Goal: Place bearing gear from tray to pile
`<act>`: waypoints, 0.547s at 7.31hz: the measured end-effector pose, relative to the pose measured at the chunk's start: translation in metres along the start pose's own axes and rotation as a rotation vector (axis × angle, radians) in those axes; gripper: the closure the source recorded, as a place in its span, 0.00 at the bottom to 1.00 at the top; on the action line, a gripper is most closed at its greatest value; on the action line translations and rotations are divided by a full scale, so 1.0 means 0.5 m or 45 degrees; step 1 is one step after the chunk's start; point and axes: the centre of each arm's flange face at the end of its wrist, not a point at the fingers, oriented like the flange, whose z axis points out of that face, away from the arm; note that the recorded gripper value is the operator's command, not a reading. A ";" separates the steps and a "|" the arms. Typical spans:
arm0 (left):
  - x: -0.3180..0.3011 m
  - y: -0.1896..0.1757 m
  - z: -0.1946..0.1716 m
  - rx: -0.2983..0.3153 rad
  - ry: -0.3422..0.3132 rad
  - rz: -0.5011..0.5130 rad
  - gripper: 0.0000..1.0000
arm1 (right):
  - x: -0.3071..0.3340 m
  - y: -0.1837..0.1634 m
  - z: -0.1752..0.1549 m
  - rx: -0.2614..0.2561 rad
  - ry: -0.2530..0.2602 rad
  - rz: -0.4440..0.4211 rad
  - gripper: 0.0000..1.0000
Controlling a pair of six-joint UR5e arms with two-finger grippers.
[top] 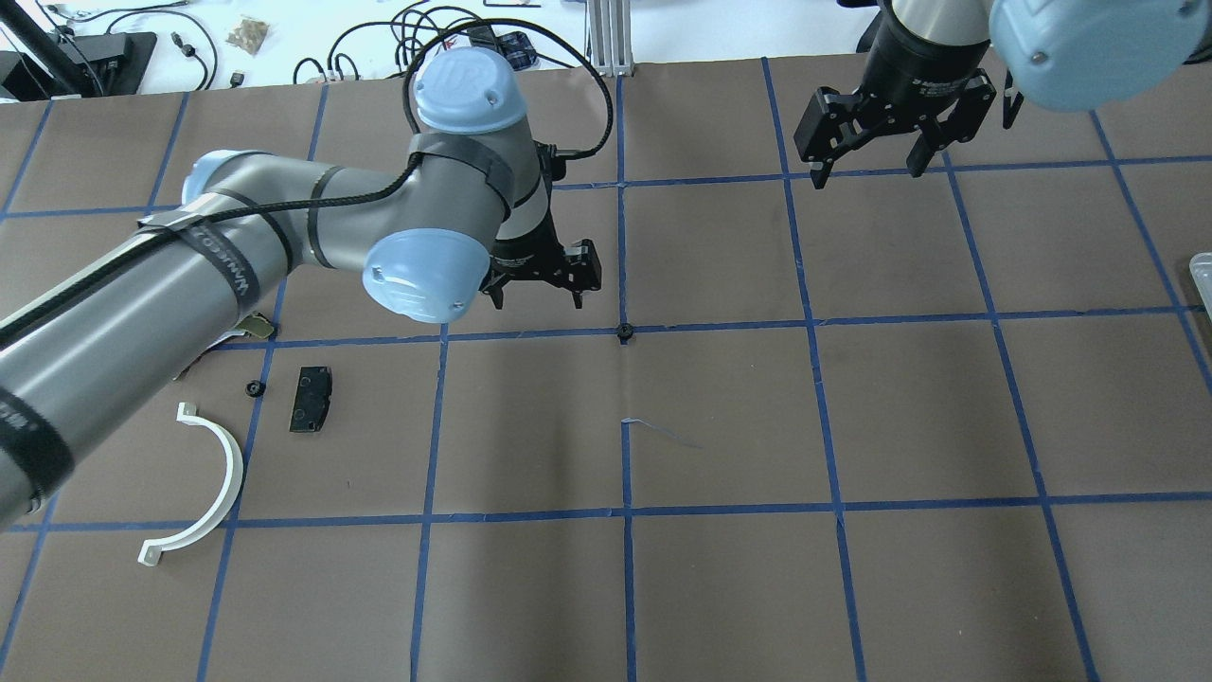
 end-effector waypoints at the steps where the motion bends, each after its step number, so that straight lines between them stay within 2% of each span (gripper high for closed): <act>1: 0.037 -0.004 0.042 0.013 0.004 -0.006 0.00 | -0.043 0.027 -0.031 0.011 0.005 0.022 0.00; 4: 0.103 -0.016 0.133 0.067 0.022 0.010 0.00 | -0.055 0.064 -0.091 0.088 0.015 0.038 0.00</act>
